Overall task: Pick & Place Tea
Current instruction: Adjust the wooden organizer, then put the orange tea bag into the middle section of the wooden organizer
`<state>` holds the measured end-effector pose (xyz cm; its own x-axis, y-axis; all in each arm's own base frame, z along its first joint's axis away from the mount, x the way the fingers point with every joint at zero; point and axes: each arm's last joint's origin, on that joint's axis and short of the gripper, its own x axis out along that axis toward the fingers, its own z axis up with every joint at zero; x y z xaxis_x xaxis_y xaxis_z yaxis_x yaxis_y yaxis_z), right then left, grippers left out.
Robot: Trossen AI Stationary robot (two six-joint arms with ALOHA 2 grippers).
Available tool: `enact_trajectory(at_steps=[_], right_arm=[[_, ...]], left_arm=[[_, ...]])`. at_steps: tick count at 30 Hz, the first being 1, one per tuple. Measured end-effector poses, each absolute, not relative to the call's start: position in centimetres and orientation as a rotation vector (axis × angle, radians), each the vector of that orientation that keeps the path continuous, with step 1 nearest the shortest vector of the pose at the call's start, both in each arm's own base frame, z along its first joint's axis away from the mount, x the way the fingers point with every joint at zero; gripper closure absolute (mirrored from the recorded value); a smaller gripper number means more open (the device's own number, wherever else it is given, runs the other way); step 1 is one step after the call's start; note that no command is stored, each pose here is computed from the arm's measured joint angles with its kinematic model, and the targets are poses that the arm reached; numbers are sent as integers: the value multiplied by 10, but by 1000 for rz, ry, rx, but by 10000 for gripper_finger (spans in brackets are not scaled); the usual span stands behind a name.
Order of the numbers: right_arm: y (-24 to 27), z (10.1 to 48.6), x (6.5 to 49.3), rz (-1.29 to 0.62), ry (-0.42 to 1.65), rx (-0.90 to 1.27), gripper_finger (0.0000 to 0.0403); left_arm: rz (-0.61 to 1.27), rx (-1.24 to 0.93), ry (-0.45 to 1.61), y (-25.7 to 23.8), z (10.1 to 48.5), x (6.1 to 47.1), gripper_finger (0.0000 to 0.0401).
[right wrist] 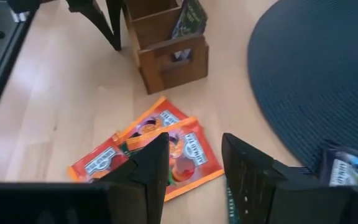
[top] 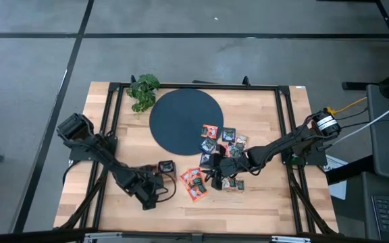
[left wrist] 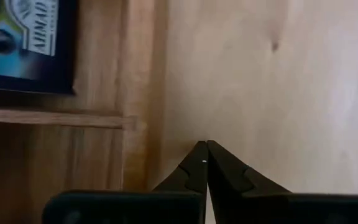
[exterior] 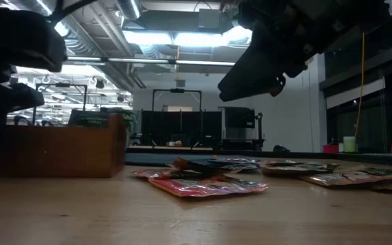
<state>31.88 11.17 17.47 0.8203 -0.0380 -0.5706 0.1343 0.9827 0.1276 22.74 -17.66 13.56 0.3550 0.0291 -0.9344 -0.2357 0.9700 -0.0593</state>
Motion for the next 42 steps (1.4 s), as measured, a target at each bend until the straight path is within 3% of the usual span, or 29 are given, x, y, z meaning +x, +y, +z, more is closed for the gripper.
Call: enact_trajectory(at_steps=[24,33,42], right_arm=[[110,173,317,-131,620,162,253],[110,163,309,-122,774,294,253],[115,161,306,-111,810,372,253]], left_arm=[[426,-95,974,-122,141,267,399],[108,-118,784,-142,163,285,398],[87,-56,727,-135,155,302,399]])
